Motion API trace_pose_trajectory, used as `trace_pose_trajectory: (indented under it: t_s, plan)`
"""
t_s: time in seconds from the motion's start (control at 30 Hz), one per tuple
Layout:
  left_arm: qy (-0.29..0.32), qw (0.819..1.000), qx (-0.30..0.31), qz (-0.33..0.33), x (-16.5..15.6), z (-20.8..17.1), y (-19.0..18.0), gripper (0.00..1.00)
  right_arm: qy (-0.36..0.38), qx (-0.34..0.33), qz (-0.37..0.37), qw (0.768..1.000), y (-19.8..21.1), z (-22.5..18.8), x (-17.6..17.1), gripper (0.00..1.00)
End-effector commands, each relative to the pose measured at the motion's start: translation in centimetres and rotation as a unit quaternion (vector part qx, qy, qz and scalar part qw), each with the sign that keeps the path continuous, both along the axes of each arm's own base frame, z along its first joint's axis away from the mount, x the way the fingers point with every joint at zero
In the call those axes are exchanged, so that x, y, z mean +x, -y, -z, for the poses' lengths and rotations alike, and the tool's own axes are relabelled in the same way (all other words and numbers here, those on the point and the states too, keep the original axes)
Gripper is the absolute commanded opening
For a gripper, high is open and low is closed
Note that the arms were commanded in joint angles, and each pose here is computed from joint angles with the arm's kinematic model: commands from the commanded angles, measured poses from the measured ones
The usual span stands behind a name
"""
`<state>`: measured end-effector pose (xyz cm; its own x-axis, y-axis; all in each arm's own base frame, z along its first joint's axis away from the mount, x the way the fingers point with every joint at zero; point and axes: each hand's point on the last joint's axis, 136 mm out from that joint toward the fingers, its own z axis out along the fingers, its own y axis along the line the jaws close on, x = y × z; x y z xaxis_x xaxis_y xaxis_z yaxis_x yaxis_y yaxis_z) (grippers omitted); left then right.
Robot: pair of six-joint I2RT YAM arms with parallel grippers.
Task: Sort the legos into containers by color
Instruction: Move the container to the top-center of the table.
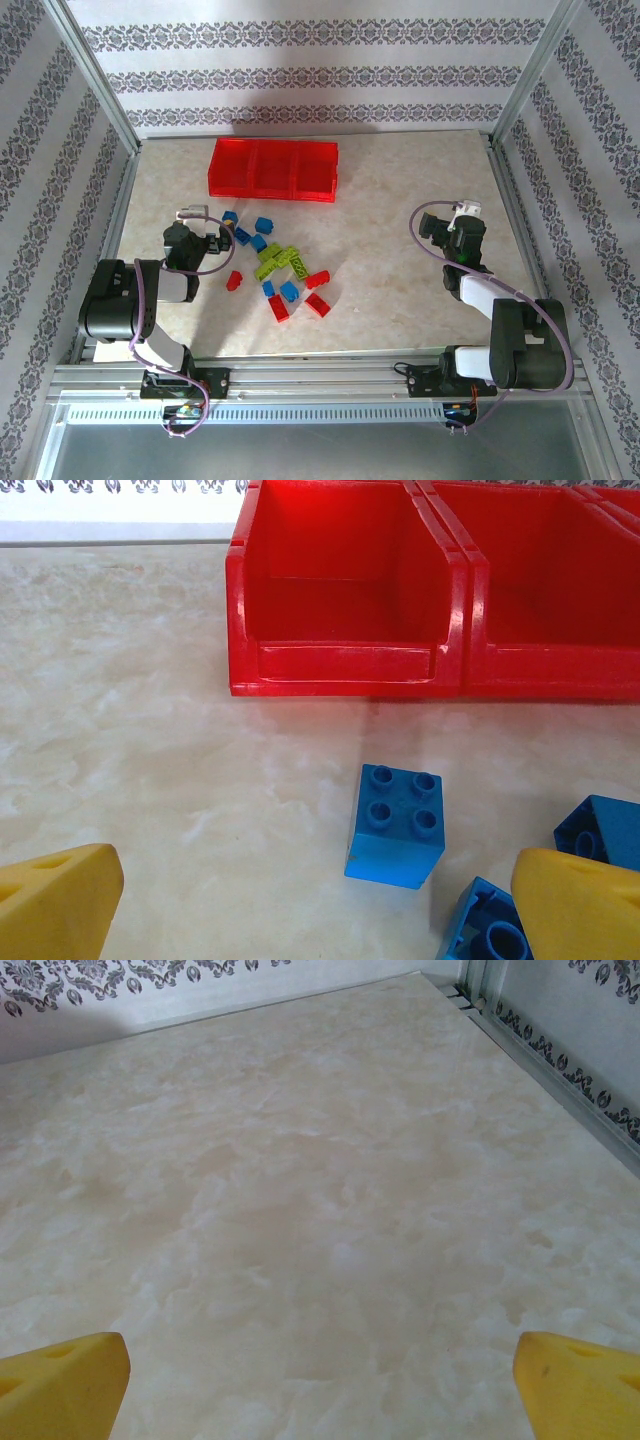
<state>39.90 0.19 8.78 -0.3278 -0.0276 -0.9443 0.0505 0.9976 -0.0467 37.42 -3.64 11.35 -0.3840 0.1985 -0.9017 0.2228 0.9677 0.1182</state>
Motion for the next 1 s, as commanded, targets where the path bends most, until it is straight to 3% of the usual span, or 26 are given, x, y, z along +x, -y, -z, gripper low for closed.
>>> trace_pose_trajectory:
  t_s: [0.0,0.47,0.97]
  plan:
    - [0.001,1.0,0.004,0.012,0.1,-0.1,0.4,1.0,0.017,-0.001,0.014,1.0,0.6,-0.9,0.2,0.98]
    - [0.002,1.0,0.002,0.01,0.0,-0.2,0.3,1.0,0.02,-0.001,0.016,1.0,0.7,-1.1,0.0,0.98]
    - [-0.034,0.997,0.001,-0.065,0.7,-4.1,-2.2,1.0,0.013,0.004,0.015,1.0,0.6,-1.1,0.1,0.98]
